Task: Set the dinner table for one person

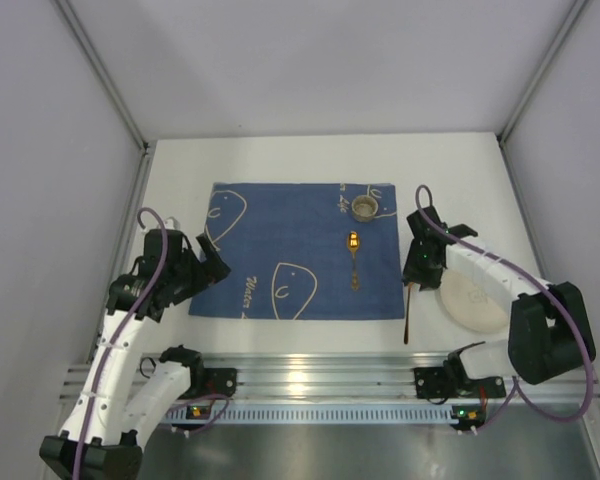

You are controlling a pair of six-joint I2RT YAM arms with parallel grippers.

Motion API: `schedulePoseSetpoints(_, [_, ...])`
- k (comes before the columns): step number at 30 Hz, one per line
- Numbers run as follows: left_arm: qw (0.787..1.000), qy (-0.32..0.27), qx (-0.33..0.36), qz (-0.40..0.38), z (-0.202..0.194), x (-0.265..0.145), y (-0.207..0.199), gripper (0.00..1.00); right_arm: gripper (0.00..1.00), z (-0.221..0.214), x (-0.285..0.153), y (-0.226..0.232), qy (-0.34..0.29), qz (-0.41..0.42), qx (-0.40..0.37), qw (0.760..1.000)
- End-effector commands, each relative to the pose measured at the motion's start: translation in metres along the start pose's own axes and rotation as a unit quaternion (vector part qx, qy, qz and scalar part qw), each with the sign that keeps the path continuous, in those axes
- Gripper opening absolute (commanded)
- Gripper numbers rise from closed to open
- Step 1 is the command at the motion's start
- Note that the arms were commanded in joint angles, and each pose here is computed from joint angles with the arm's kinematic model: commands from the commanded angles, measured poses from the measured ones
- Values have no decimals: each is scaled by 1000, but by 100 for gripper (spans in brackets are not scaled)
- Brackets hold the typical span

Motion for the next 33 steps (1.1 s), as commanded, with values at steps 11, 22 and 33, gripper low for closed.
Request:
schedulePoseSetpoints(11, [999,-29,15,2,8,-9,-1,98,30,7,39,-11,19,-44,8,999])
schedulePoseSetpoints(22, [1000,-23,11,13,-3,-8,5,99,30,3,47,-10,33,-29,-3,999])
schedulePoseSetpoints(33, [1000,-23,16,13,2,-5,3,98,27,8,57,-11,10,-89,-40,995])
Point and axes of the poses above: each gripper's point midway between its finger pads, its own x axis out along the fingers, its own y axis along the line the jaws close on, z = x × y, the point moved 10 cm from there along -x, back along the fingers, and after that the axes turned 15 degrees about x, right-handed, at the moved point
